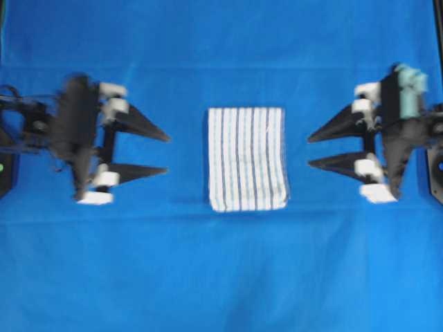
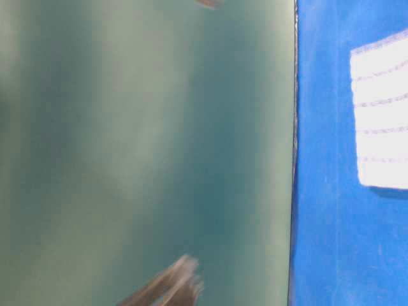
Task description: Fold the blue towel.
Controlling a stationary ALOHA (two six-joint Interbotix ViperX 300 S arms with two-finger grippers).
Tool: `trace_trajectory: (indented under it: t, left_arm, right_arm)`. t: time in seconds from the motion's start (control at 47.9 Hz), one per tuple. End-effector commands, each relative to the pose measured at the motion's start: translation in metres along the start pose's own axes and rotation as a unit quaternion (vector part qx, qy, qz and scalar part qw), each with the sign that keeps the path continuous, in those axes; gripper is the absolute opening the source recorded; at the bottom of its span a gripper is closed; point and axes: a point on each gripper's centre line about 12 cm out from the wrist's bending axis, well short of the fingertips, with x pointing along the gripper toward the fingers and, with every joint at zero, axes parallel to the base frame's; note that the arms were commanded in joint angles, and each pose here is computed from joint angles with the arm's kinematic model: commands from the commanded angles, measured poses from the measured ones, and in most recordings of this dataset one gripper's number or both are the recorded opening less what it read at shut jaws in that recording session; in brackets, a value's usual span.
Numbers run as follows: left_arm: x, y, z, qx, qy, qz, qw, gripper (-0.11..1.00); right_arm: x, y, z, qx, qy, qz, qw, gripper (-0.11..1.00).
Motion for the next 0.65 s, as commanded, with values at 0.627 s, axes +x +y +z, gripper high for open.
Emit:
trace_trajectory:
  t: [0.627]
  left_arm:
    - [-0.120, -0.002, -0.043, -0.005, -0.106, 0.004, 0.9943, 0.53]
  right_arm:
    - [-0.072, -0.018, -0.051, -0.036, -0.089, -0.020, 0.9952, 0.54]
